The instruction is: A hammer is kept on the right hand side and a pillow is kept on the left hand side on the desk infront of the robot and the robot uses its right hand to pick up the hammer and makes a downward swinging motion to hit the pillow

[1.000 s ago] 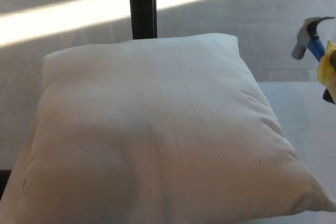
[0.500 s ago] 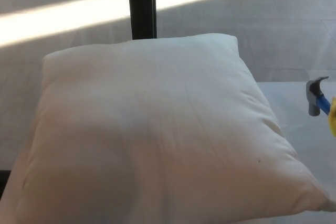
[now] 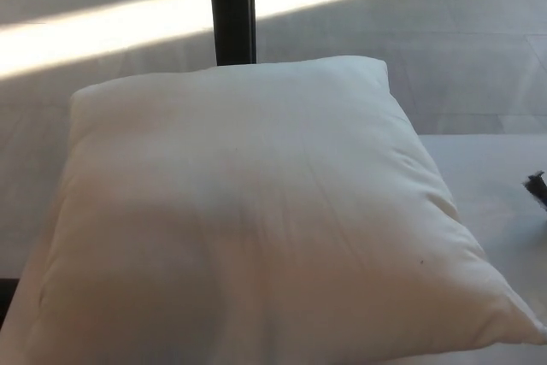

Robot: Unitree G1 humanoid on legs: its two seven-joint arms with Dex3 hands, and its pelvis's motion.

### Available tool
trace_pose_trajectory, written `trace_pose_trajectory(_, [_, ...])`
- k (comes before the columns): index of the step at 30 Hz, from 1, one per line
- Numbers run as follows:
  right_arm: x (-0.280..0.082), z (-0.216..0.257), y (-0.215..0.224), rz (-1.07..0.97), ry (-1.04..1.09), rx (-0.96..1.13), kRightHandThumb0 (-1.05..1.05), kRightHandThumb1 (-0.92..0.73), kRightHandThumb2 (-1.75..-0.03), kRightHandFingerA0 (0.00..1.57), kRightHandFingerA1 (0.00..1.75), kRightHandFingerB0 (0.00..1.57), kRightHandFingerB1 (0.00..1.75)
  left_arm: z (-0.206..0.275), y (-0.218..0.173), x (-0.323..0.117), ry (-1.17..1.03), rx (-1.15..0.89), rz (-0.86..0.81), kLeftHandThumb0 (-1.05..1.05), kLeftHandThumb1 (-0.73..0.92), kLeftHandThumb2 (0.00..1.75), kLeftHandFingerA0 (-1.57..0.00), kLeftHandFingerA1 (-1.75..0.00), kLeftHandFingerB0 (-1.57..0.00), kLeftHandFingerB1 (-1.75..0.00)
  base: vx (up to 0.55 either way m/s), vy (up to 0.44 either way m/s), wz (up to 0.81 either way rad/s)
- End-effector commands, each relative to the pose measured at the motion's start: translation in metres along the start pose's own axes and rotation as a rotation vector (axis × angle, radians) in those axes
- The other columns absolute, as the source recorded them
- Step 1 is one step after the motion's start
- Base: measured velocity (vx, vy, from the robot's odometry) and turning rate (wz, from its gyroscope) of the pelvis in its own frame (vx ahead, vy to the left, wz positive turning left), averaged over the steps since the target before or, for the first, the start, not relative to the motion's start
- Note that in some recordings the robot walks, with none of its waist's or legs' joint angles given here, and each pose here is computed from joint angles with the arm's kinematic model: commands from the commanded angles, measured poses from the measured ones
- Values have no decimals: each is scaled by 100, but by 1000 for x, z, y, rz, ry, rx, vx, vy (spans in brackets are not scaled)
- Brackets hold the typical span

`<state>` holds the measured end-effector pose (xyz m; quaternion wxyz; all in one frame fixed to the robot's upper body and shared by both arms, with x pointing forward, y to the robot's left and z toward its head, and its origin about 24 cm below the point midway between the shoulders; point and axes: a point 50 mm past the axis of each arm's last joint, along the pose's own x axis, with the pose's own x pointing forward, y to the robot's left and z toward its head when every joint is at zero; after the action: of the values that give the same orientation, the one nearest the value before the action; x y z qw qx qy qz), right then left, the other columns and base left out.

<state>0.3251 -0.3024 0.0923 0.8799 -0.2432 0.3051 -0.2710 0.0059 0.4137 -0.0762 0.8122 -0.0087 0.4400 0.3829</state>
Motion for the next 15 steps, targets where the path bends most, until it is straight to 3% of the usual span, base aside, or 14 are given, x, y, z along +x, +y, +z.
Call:
trace_pose_trajectory(1, [-43,-16,19,-470,-1411,-894,-26,-46,-87,88,175,70,152,9,12,0,-7,42,40,-78,80,65,-77,-56,-67,-49,0,0,0])
trace_pose_trajectory(3, [-43,-23,24,-473,-1437,-896,-27,-43,-88,93,175,72,151,10,12,0,-4,31,42,-76,81,64,-77,-57,-69,-50,0,0,0])
trace_pose_trajectory(5, [-43,-28,27,-454,-1461,-905,-28,-39,-95,94,175,67,162,10,11,0,-5,21,48,-75,80,64,-79,-57,-70,-50,0,0,0])
trace_pose_trajectory(6, [-43,-32,30,-440,-1467,-913,-27,-39,-88,94,175,70,151,10,11,0,-6,16,51,-76,80,64,-77,-58,-67,-50,0,0,0])
trace_pose_trajectory(11, [-45,-40,37,-448,-1508,-921,-30,-39,-87,98,175,70,159,13,12,1,-11,25,49,-76,80,64,-77,-57,-68,-49,0,0,0])
trace_pose_trajectory(12, [-45,-42,39,-426,-1503,-927,-31,-45,-79,98,175,66,162,13,12,1,-11,26,50,-75,80,64,-76,-54,-68,-48,0,0,0])
trace_pose_trajectory(13, [-45,-48,42,-374,-1485,-919,-28,-46,-84,98,175,72,149,14,11,1,-15,32,44,-74,81,65,-75,-54,-66,-49,0,0,0])
trace_pose_trajectory(15, [-45,-51,44,-352,-1476,-895,-28,-46,-84,98,175,72,149,15,10,1,-24,37,36,-74,81,65,-75,-54,-66,-49,0,0,0])
